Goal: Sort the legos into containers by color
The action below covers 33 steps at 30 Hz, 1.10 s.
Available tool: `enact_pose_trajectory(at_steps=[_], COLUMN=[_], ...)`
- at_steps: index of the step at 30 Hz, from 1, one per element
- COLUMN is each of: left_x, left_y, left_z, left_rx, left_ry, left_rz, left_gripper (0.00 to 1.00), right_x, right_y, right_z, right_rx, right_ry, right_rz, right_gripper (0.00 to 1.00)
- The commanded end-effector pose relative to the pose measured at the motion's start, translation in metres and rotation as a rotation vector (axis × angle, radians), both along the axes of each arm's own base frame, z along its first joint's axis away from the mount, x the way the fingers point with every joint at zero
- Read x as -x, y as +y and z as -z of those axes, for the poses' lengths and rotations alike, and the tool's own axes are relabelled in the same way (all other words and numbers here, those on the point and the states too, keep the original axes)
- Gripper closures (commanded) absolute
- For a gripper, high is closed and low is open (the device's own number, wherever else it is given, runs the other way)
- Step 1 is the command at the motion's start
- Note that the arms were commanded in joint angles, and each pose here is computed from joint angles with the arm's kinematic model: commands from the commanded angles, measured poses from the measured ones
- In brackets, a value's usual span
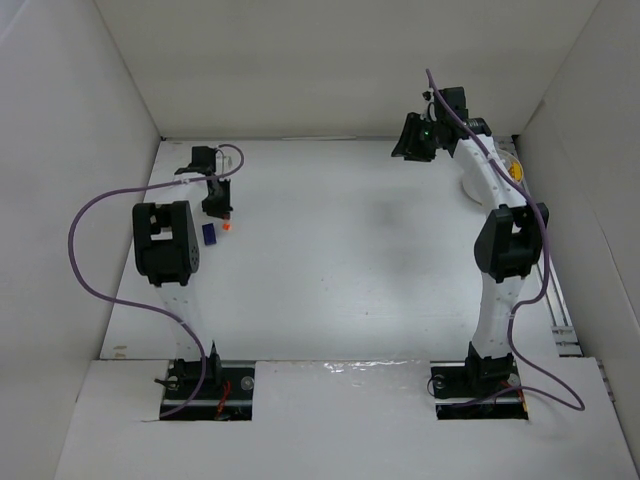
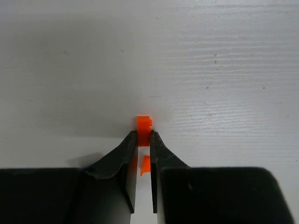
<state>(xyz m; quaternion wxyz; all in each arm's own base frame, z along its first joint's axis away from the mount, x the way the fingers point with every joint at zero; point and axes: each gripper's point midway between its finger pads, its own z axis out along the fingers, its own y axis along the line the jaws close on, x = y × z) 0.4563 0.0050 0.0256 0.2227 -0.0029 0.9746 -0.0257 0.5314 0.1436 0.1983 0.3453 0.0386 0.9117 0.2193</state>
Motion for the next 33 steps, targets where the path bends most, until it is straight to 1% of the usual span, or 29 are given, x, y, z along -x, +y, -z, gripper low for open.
enact_pose_trajectory(at_steps=[1, 2, 3, 5, 6, 7, 8, 9, 10, 11, 12, 13, 14, 15, 16, 19, 20, 21, 22, 26, 30, 31, 32, 33], left_x=[0.007, 0.006, 0.011, 0.007, 0.019, 0.024, 0.032, 0.038, 0.047, 0.054, 0.058, 0.068, 0.072, 0.079, 0.084, 0.093, 0.097, 0.098, 0.103, 0.113, 0.118, 0.12, 0.12, 0.122], left_y=[-0.015, -0.028, -0.033, -0.042, -0.059, -0.068, -0.077, -0.092, -0.099, -0.105, -0.111, -0.125, -0.129, -0.142, -0.145, -0.153, -0.154, -0.154, -0.162, -0.17, -0.171, -0.175, -0.174, -0.179], left_z=[-0.02, -0.029, -0.033, -0.078, -0.086, -0.102, -0.135, -0.154, -0.16, -0.172, -0.196, -0.206, -0.208, -0.22, -0.232, -0.24, -0.246, -0.244, -0.25, -0.248, -0.245, -0.245, -0.247, -0.247], left_rx=[0.067, 0.13, 0.158, 0.199, 0.275, 0.311, 0.336, 0.401, 0.433, 0.466, 0.48, 0.544, 0.575, 0.605, 0.619, 0.651, 0.652, 0.656, 0.645, 0.621, 0.604, 0.607, 0.599, 0.603], left_ry=[-0.04, -0.073, -0.084, -0.23, -0.256, -0.306, -0.397, -0.455, -0.474, -0.501, -0.574, -0.577, -0.576, -0.588, -0.611, -0.602, -0.619, -0.609, -0.624, -0.621, -0.612, -0.609, -0.617, -0.614], left_rz=[0.053, 0.098, 0.114, 0.193, 0.262, 0.313, 0.372, 0.453, 0.484, 0.513, 0.549, 0.599, 0.626, 0.671, 0.699, 0.732, 0.756, 0.752, 0.794, 0.833, 0.851, 0.861, 0.871, 0.882], left_gripper=[1.0, 1.0, 1.0, 1.0, 1.0, 1.0, 1.0, 1.0, 1.0, 1.0, 1.0, 1.0, 1.0, 1.0, 1.0, 1.0, 1.0, 1.0, 1.0, 1.0, 1.0, 1.0, 1.0, 1.0], right_x=[0.001, 0.003, 0.012, 0.025, 0.03, 0.043, 0.052, 0.056, 0.067, 0.078, 0.087, 0.091, 0.107, 0.117, 0.129, 0.149, 0.155, 0.157, 0.16, 0.15, 0.151, 0.155, 0.158, 0.159], right_y=[0.008, 0.011, 0.023, 0.032, 0.038, 0.048, 0.054, 0.059, 0.071, 0.08, 0.087, 0.096, 0.112, 0.121, 0.138, 0.16, 0.165, 0.169, 0.174, 0.179, 0.197, 0.207, 0.212, 0.217], right_z=[-0.021, -0.023, -0.026, -0.031, -0.035, -0.033, -0.043, -0.049, -0.055, -0.05, -0.059, -0.065, -0.063, -0.074, -0.08, -0.092, -0.098, -0.097, -0.098, -0.11, -0.108, -0.104, -0.113, -0.107], right_rx=[-0.038, -0.054, -0.096, -0.159, -0.191, -0.251, -0.302, -0.341, -0.396, -0.425, -0.464, -0.49, -0.517, -0.543, -0.559, -0.583, -0.589, -0.585, -0.597, -0.633, -0.603, -0.59, -0.595, -0.587], right_ry=[-0.042, -0.045, -0.03, -0.014, -0.017, 0.018, 0.025, 0.022, 0.038, 0.071, 0.082, 0.071, 0.104, 0.105, 0.102, 0.108, 0.1, 0.1, 0.121, 0.123, 0.127, 0.139, 0.121, 0.137], right_rz=[-0.024, -0.041, -0.077, -0.106, -0.128, -0.179, -0.194, -0.217, -0.267, -0.288, -0.302, -0.323, -0.364, -0.382, -0.429, -0.472, -0.488, -0.49, -0.486, -0.467, -0.441, -0.446, -0.463, -0.462], right_gripper=[0.52, 0.52, 0.52, 0.52, 0.52, 0.52, 0.52, 0.52, 0.52, 0.52, 0.52, 0.52, 0.52, 0.52, 0.51, 0.51, 0.51, 0.51, 0.51, 0.51, 0.51, 0.51, 0.51, 0.51])
